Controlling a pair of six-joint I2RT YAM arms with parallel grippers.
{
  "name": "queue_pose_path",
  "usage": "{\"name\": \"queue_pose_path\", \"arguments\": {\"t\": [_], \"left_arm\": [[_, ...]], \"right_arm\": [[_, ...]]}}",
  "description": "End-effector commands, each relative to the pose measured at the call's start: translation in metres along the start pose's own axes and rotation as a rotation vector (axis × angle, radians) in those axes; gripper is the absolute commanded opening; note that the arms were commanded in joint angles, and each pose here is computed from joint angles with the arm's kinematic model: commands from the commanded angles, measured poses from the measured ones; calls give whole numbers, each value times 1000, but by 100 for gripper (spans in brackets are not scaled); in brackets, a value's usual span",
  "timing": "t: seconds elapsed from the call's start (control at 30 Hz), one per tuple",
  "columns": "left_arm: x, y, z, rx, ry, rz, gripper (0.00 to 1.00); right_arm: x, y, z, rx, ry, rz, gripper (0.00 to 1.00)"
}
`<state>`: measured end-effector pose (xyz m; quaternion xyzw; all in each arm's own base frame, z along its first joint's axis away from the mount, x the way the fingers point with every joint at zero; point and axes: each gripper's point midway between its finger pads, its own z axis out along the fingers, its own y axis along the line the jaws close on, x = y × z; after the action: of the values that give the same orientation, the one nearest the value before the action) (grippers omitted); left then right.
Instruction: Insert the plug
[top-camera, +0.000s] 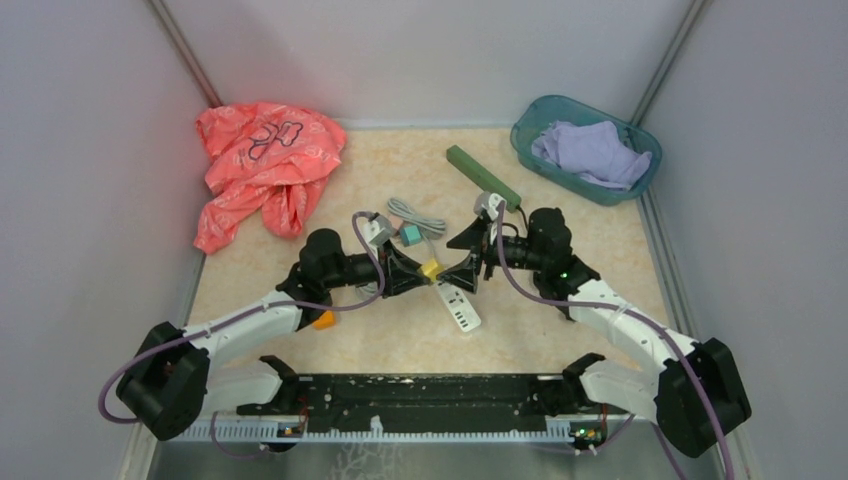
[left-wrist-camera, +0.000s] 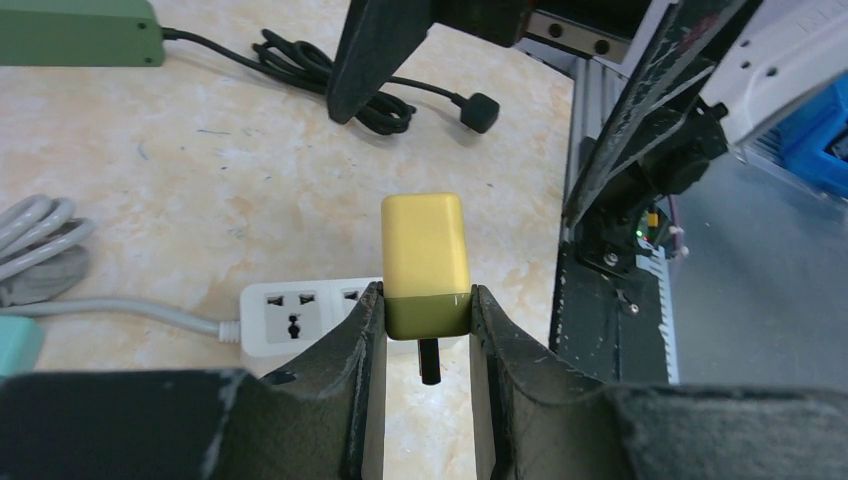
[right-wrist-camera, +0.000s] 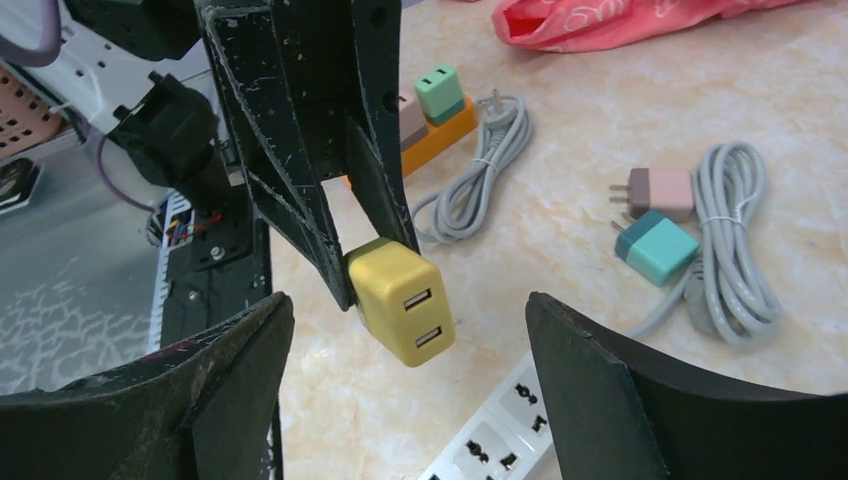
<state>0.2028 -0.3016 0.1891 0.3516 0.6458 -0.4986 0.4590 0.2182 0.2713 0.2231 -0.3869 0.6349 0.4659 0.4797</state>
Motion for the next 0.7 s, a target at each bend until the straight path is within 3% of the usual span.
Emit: {"name": "queue_pose_path", "arguments": {"t": [0.0, 0.17, 0.37, 0.67], "left_arm": [[-17, -24, -1, 141, -28, 89, 0], [-22, -32, -3, 172, -37, 106, 0], [-25, -39, -4, 215, -42, 109, 0], [-26, -45, -3, 253, -47, 98, 1]], "right_arm": [[-12, 17, -1, -131, -52, -137, 85], [-5, 26, 0, -210, -37, -141, 80], [5, 32, 5, -311, 17, -81, 63], [7, 40, 6, -371, 20, -68, 55]]}}
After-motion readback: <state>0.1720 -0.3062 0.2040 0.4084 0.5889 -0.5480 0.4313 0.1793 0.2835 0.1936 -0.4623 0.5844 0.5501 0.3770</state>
